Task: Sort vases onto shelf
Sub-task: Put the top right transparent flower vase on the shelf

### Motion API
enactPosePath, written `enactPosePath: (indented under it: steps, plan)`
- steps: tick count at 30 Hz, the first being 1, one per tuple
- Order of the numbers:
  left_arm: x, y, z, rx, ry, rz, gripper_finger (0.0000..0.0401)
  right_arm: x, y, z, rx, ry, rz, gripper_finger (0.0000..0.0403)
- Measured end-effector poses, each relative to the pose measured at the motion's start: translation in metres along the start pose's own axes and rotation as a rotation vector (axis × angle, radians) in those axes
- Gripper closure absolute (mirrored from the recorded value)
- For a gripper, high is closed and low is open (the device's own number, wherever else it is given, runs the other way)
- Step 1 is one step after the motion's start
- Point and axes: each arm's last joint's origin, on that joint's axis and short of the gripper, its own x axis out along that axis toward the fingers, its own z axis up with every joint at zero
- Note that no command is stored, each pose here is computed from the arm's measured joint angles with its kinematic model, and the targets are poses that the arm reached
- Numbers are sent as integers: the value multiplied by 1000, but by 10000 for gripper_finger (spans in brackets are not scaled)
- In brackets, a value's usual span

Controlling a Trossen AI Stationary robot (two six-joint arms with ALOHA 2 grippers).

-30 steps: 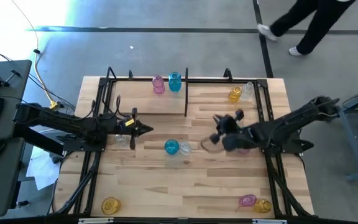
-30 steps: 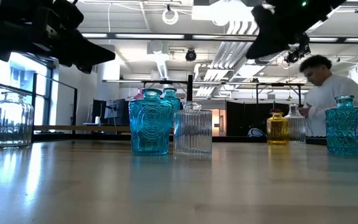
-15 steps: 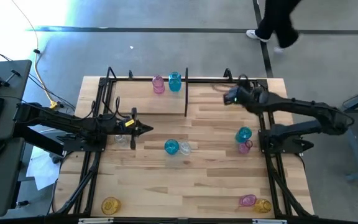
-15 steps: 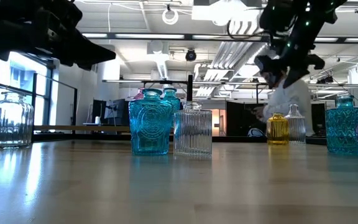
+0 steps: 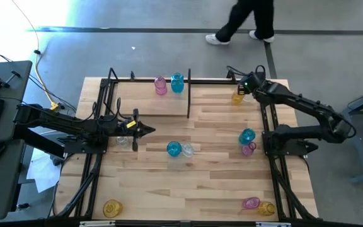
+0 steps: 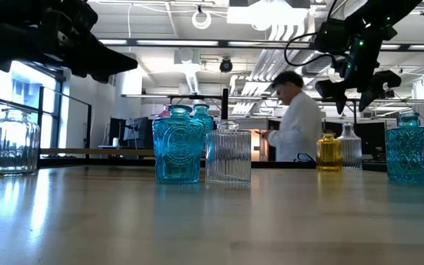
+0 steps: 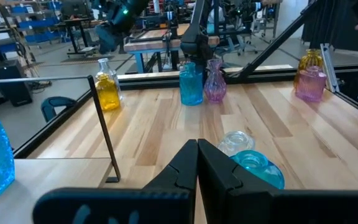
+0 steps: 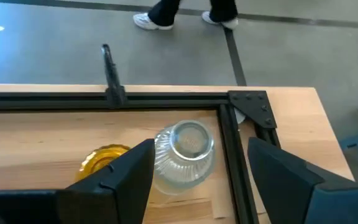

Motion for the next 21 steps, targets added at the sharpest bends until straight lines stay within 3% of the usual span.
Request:
enactPosePath:
  steps: [12,21]
  plan:
    - [0,0,0,-1,2,10,400,29,8,-1,-12,34,-108,162]
    - [0,0,0,-3,2,9,400,32,9,2,35,47,-57,162]
